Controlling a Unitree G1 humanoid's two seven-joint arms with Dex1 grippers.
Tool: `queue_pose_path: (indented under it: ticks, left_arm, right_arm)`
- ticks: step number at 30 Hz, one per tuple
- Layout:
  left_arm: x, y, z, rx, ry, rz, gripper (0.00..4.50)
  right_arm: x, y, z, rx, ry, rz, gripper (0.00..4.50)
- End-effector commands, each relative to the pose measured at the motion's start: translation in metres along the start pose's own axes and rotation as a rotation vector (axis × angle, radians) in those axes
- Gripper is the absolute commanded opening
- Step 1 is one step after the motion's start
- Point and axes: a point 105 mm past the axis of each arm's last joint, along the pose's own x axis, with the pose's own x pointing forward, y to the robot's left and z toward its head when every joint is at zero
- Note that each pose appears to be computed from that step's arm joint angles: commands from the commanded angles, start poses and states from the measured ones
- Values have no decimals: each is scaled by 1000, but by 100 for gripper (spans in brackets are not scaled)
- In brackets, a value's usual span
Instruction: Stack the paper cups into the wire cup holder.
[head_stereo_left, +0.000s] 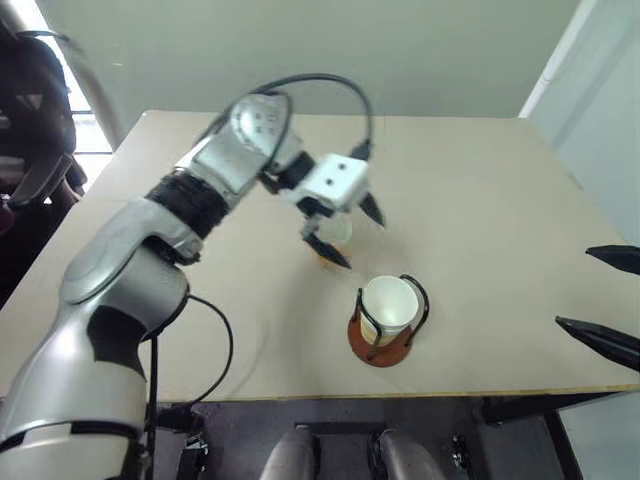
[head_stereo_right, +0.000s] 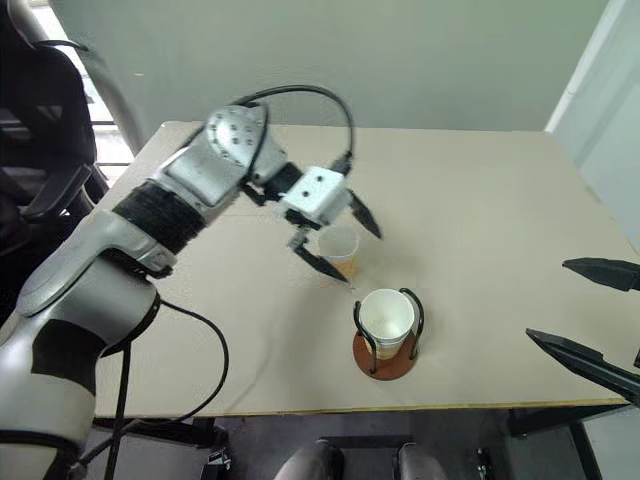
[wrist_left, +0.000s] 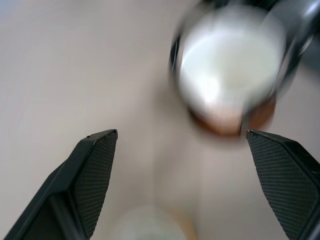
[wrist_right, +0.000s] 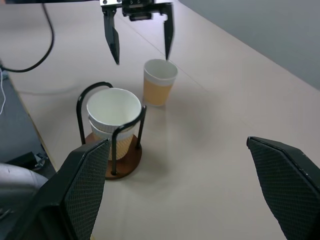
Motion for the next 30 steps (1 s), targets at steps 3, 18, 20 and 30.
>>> queue_pose_path:
  ticks: [3, 18, 20, 30]
  left_arm:
    - [-6, -14, -34, -98, 51, 21, 448]
    - [35, -6, -56, -101, 145, 13, 448]
    - [38, -4, -58, -86, 173, 28, 448]
    - [37, 2, -61, -72, 191, 81, 97]
  right_arm:
    - [3, -5, 4, -39, -8, 10, 450]
    - [3, -4, 6, -47, 1, 22, 450]
    - [2, -4, 5, -46, 5, 18, 450]
    - [1, -3, 5, -43, 11, 18, 450]
